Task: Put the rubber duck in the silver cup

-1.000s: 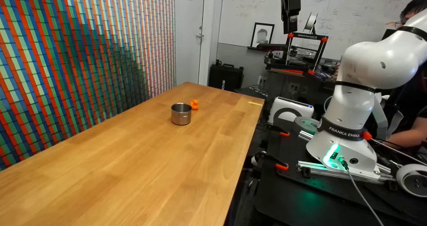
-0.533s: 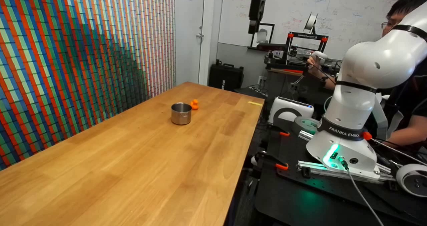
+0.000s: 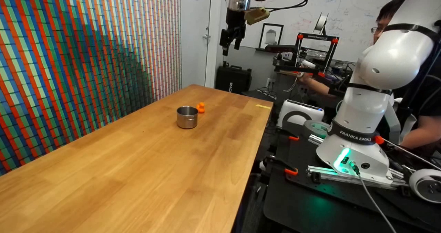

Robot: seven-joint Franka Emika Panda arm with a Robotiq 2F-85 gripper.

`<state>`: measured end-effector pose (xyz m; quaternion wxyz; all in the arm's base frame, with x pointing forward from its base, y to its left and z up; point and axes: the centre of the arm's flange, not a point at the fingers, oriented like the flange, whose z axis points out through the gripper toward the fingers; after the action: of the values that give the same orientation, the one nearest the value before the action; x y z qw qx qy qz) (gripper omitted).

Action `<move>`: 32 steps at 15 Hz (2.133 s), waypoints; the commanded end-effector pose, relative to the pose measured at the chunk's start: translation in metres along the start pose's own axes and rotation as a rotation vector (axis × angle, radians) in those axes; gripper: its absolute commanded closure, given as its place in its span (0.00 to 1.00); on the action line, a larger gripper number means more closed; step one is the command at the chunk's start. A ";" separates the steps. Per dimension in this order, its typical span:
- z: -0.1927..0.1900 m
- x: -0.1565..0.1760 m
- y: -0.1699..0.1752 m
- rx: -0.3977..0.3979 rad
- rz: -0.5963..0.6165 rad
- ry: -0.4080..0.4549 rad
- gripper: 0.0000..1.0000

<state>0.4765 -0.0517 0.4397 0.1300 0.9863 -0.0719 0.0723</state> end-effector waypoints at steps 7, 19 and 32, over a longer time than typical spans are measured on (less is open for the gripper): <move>0.133 0.078 -0.039 -0.084 0.255 -0.136 0.00; 0.231 0.116 -0.062 0.037 0.396 -0.261 0.00; 0.317 0.111 -0.068 0.059 0.389 -0.303 0.00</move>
<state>0.6213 -0.0786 0.1545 0.0702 0.9537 -0.2855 -0.0639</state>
